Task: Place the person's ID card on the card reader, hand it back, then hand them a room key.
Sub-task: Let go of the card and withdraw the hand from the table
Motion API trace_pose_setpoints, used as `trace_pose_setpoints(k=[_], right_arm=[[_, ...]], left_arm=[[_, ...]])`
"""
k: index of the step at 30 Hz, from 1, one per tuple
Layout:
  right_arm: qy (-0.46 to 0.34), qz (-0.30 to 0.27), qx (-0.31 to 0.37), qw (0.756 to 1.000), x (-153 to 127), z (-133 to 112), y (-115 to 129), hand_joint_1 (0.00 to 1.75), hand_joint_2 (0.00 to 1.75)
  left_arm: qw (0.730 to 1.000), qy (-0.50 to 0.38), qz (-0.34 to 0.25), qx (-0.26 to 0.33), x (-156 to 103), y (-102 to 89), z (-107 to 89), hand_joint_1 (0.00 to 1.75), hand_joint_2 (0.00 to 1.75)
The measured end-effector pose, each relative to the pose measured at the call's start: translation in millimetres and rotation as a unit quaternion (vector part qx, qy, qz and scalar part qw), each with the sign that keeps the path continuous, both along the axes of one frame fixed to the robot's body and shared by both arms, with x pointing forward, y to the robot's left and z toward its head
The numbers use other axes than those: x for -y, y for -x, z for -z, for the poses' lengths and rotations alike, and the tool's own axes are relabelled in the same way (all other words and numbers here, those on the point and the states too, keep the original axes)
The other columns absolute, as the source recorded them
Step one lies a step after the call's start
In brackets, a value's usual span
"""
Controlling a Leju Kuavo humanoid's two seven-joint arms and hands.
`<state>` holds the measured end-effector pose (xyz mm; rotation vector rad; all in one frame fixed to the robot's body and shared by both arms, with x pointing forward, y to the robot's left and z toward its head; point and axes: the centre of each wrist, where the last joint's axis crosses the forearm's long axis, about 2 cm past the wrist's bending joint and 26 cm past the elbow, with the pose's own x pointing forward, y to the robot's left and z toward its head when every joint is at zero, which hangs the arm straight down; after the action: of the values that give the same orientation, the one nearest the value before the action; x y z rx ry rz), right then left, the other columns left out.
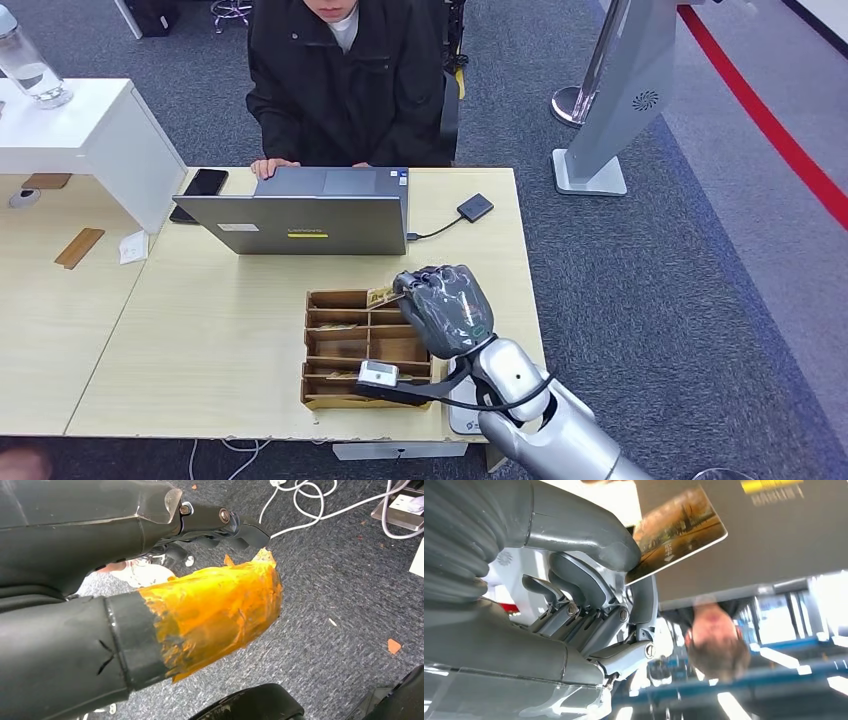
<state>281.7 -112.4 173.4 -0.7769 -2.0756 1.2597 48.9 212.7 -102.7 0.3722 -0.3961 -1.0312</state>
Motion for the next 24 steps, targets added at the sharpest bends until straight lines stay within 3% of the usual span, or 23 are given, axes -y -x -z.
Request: trace_pose_setpoints(k=[15,24], right_arm=[[-0.095,-0.004,0.08,0.992,14.6,-30.1,11.3,1.75,1.75],[-0.108,0.003,0.09,0.99,19.9,-35.4,10.7,1.75,1.75]], left_arm=[[1.0,0.002,-0.002,0.005,-0.9,0.4,0.1,0.0,0.0],[1.0,0.003,-0.001,0.007,-1.1,0.4,0.1,0.0,0.0]])
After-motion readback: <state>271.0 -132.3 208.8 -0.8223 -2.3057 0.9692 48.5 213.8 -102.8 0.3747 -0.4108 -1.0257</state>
